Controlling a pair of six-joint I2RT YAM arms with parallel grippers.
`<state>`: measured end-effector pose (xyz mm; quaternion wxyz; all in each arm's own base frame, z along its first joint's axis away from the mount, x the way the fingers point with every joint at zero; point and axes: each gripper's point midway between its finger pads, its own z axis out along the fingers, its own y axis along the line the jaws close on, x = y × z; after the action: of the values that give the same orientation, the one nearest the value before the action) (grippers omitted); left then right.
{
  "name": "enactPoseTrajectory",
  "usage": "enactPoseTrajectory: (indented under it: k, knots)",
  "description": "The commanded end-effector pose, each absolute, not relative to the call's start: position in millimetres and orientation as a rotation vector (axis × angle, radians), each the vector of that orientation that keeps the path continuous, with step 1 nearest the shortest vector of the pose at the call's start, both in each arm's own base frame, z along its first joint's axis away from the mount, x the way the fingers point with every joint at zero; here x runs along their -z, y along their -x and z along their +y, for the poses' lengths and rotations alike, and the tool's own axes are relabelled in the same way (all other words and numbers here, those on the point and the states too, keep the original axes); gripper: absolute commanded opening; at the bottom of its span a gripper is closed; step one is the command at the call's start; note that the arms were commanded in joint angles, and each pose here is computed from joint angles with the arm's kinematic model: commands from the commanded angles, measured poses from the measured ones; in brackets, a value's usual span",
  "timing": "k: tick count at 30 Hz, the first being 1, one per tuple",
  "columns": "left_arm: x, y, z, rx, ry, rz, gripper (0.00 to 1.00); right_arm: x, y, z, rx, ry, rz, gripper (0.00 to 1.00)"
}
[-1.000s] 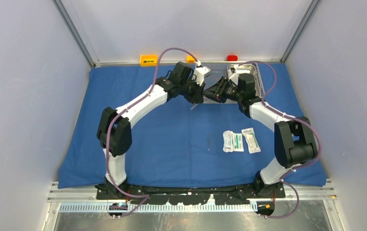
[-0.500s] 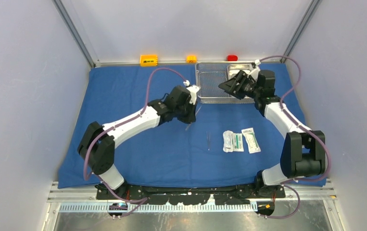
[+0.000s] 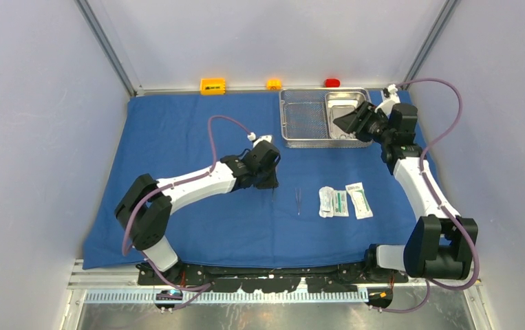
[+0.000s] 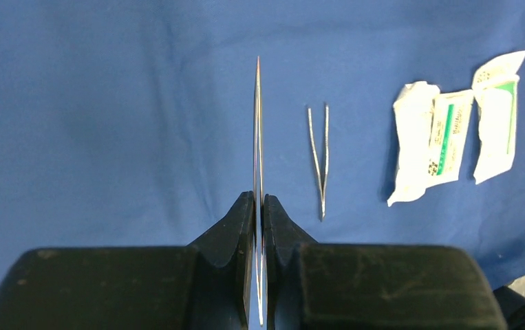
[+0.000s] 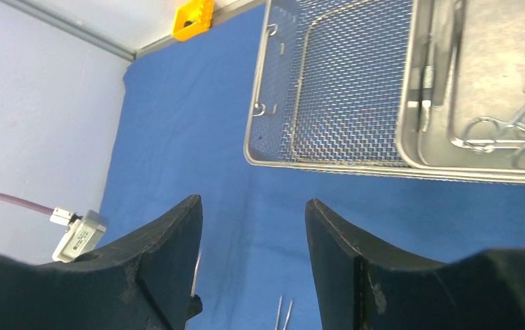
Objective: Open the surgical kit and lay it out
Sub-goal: Place the medical item in the surgical kit.
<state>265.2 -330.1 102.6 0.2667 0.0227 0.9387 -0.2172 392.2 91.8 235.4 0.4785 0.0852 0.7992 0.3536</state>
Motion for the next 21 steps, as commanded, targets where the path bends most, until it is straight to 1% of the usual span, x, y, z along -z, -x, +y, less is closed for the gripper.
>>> enactPoseTrajectory:
  k: [1, 9, 21]
  knots:
    - [-94.5, -272.1, -326.0, 0.556, 0.077, 2.507, 0.00, -240.6, -387.2, 78.2, -0.803, -0.200, 1.913, 0.61]
    - [-56.0, -264.6, -319.4, 0.503, 0.087, 2.549, 0.00, -241.3, -385.3, 75.7, -0.798, -0.203, 1.908, 0.61]
    - [-42.7, -267.5, -315.1, 0.438, 0.072, 2.547, 0.00, -239.6, -380.3, 79.0, -0.824, -0.206, 1.911, 0.61]
